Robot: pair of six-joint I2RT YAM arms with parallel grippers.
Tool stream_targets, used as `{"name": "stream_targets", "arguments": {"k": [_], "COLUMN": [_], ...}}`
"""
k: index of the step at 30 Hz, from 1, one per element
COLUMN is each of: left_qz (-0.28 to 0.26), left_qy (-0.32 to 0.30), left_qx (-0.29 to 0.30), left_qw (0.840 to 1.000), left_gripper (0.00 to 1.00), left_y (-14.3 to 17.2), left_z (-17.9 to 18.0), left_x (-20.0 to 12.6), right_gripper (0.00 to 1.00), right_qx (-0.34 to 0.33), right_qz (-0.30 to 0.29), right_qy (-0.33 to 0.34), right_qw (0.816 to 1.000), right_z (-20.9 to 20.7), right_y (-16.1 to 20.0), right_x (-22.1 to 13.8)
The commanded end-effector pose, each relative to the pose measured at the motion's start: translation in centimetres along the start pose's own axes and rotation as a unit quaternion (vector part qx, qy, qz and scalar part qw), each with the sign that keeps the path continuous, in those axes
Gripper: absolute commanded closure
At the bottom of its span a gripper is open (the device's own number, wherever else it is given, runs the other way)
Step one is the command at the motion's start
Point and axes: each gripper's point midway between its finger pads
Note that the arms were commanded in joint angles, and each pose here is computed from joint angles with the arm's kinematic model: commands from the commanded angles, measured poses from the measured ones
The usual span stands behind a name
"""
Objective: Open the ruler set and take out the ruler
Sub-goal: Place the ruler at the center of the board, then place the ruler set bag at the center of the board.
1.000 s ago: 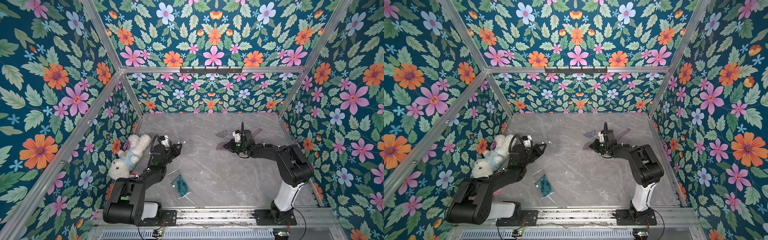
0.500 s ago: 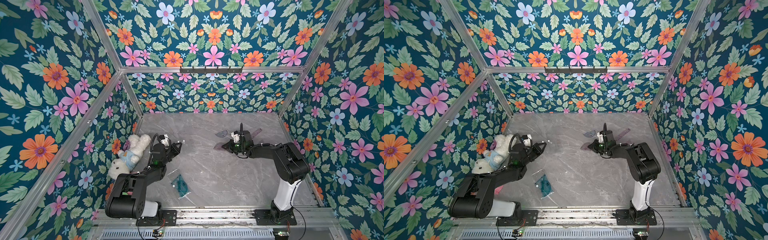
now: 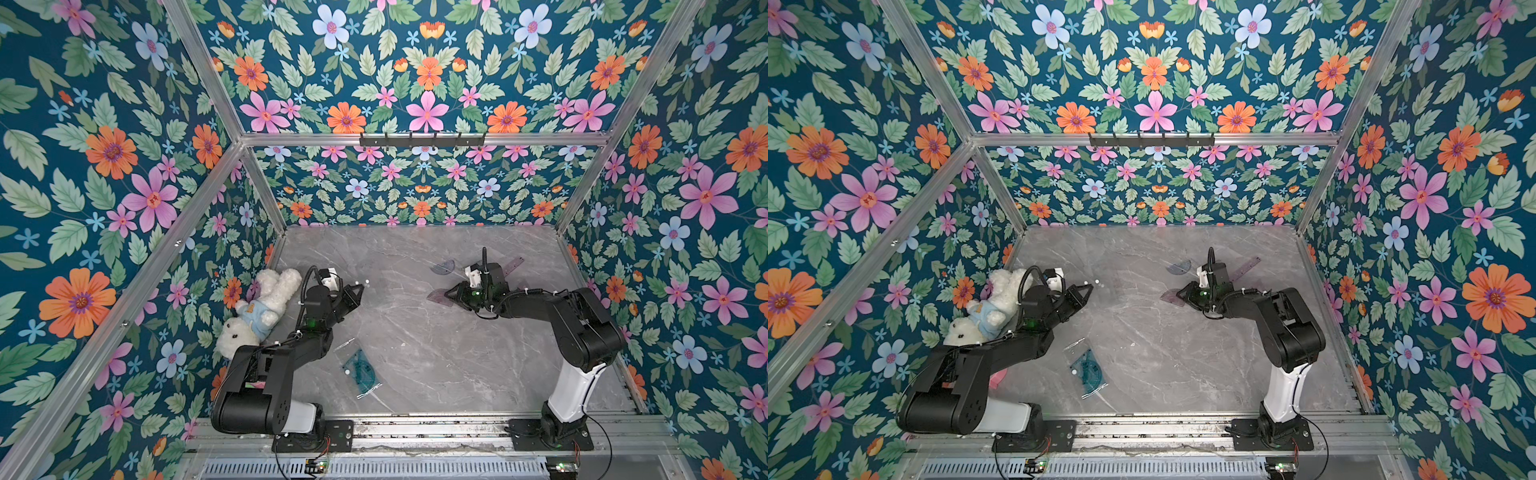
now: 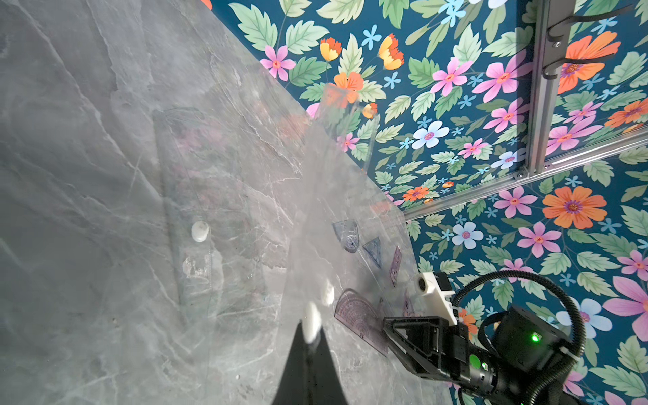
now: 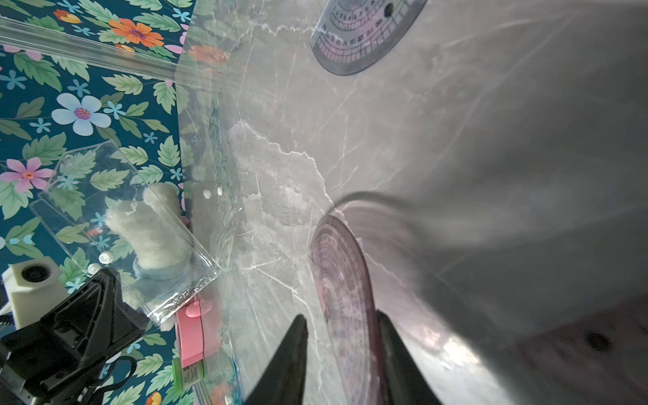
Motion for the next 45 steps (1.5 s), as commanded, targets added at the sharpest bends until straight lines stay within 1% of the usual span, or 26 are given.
{"name": "stream_targets", "arguments": {"k": [1, 4, 7, 9, 12, 16, 18, 22, 23, 26, 29, 30, 32, 33, 34, 36, 38, 39, 41, 45], "left_qz": [-0.010, -0.010, -0.009, -0.007, -0.001, 0.018, 0.024, 0.044, 0.047, 0.058, 0.077, 0.084, 0.093, 0.095, 0.094, 0.083, 0.068, 0.059, 0.046, 0.041], "left_qy": [-0.006, -0.007, -0.007, -0.010, -0.026, -0.075, -0.098, -0.148, -0.155, -0.161, -0.181, -0.190, -0.207, -0.213, -0.222, -0.234, -0.243, -0.247, -0.247, -0.241], "left_qx": [0.009, 0.009, 0.008, 0.007, 0.009, 0.024, 0.037, 0.053, 0.054, 0.059, 0.060, 0.058, 0.059, 0.062, 0.063, 0.070, 0.076, 0.077, 0.081, 0.068], "left_qw": [1.000, 1.000, 1.000, 1.000, 1.000, 0.997, 0.994, 0.987, 0.985, 0.983, 0.979, 0.976, 0.972, 0.971, 0.968, 0.966, 0.965, 0.964, 0.965, 0.967], "left_gripper": [1.00, 1.00, 1.00, 1.00, 1.00, 1.00, 1.00, 1.00, 0.99, 0.89, 0.74, 0.66, 0.54, 0.46, 0.39, 0.33, 0.22, 0.16, 0.01, 0.01], "left_y": [-0.6, -0.7, -0.7, -0.5, -0.3, 0.0, -0.1, -0.1, -0.1, 0.5, 1.4, 1.7, 2.1, 2.1, 2.0, 1.5, 0.7, 0.3, -0.5, -0.3], "left_z": [0.0, 0.1, 0.1, 0.3, 1.0, 2.4, 2.9, 4.1, 4.3, 4.5, 5.3, 5.6, 6.2, 6.2, 6.4, 6.3, 6.1, 5.8, 5.3, 4.2], "left_x": [0.0, 0.1, 0.2, 0.3, 0.4, 0.1, -0.3, -1.1, -1.2, -1.7, -2.1, -2.3, -2.8, -3.1, -3.5, -4.3, -5.2, -5.6, -6.4, -8.1], "right_gripper": [0.64, 0.60, 0.54, 0.51, 0.43, 0.41, 0.41, 0.41, 0.41, 0.40, 0.40, 0.40, 0.40, 0.40, 0.40, 0.40, 0.40, 0.40, 0.40, 0.40], "right_qx": [-0.008, -0.009, -0.012, -0.024, -0.053, -0.079, -0.086, -0.083, -0.083, -0.088, -0.091, -0.092, -0.094, -0.094, -0.096, -0.100, -0.106, -0.111, -0.122, -0.158], "right_qz": [-0.011, -0.016, -0.023, -0.032, -0.050, -0.059, -0.069, -0.072, -0.072, -0.073, -0.075, -0.076, -0.078, -0.079, -0.080, -0.080, -0.081, -0.080, -0.080, -0.064], "right_qy": [0.019, 0.042, 0.102, 0.131, 0.158, 0.172, 0.157, 0.146, 0.145, 0.141, 0.139, 0.137, 0.135, 0.133, 0.131, 0.128, 0.124, 0.123, 0.120, 0.110], "right_qw": [1.000, 0.999, 0.994, 0.991, 0.985, 0.980, 0.982, 0.983, 0.983, 0.983, 0.983, 0.983, 0.983, 0.983, 0.984, 0.984, 0.983, 0.983, 0.982, 0.979], "right_z": [-0.5, -1.2, -2.8, -3.3, -3.0, -2.2, -0.9, -0.4, -0.4, 0.0, 0.4, 0.6, 0.9, 1.0, 1.2, 1.6, 2.1, 2.3, 2.9, 4.5], "right_y": [-0.1, -0.2, -0.2, -0.1, 0.0, 0.4, 0.4, 0.8, 1.0, 1.5, 1.8, 1.8, 1.9, 1.9, 2.0, 2.3, 2.6, 2.8, 3.3, 5.1], "right_x": [-0.4, -0.8, -1.6, -2.2, -3.5, -4.7, -5.7, -6.2, -6.3, -6.5, -6.8, -6.9, -7.2, -7.3, -7.4, -7.6, -7.8, -7.9, -8.1, -8.2]}}
Point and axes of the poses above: each gripper's point midway between its finger pads, its own x axis out along the fingers, its own z axis along the line the jaws close on, y = z × x, and after that the axes turned 15 degrees about x, right-handed
